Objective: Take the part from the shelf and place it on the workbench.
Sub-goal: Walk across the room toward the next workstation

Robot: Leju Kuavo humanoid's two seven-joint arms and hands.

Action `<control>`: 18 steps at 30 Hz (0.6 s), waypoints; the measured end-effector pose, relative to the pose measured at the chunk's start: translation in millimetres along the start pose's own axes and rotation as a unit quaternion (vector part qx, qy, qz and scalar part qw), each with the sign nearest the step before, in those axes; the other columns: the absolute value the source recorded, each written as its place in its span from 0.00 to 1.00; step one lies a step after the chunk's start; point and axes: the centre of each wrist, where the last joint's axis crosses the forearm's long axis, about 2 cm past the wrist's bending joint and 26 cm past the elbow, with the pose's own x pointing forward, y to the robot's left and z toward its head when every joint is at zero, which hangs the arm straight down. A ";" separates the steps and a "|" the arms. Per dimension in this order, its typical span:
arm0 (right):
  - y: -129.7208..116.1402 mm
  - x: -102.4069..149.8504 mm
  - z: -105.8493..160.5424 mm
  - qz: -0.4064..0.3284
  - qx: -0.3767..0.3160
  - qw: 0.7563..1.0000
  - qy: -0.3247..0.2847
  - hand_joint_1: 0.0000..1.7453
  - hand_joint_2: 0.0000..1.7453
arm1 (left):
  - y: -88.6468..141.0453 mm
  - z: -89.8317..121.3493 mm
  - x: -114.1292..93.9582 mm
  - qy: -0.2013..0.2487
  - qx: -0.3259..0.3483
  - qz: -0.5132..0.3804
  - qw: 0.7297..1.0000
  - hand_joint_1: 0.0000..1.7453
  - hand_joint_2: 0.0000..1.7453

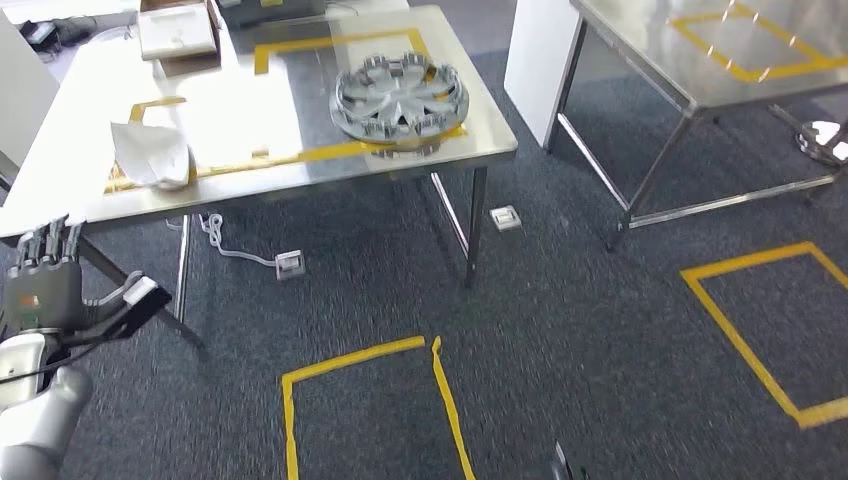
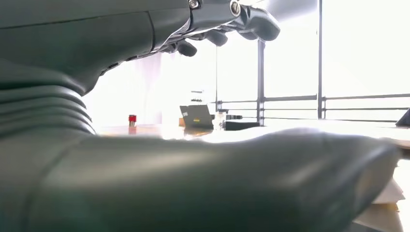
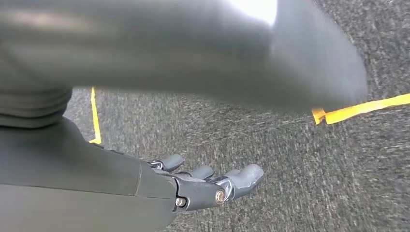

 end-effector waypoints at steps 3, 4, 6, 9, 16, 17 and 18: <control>-0.3 -1.1 0.2 -0.004 0.000 1.000 0.003 0.00 1.00 | -1.9 -0.2 1.9 0.008 -0.018 0.005 1.000 0.00 1.00; -0.3 -1.2 0.2 -0.005 -0.001 1.000 0.004 0.00 1.00 | -2.5 -0.3 2.6 0.013 -0.024 0.007 1.000 0.00 1.00; -0.2 -1.4 0.3 -0.004 -0.001 1.000 0.007 0.00 1.00 | -4.2 0.3 3.6 0.024 -0.037 0.008 0.999 0.00 1.00; -0.4 -1.4 0.3 -0.003 -0.002 1.000 0.008 0.00 0.25 | -7.4 2.3 5.4 0.034 -0.050 0.011 0.998 0.00 1.00; -0.5 -1.4 0.2 -0.003 -0.002 1.000 0.002 0.00 0.00 | -13.6 6.9 8.2 0.028 -0.074 0.016 0.997 0.00 0.00; -0.5 -1.3 0.2 -0.002 -0.002 1.000 0.003 0.00 0.00 | -14.9 8.3 8.5 0.028 -0.078 0.017 0.996 0.00 0.00; -0.5 -1.3 0.2 -0.002 -0.002 1.000 0.003 0.00 0.00 | -16.5 10.0 8.8 0.030 -0.080 0.018 0.996 0.00 0.00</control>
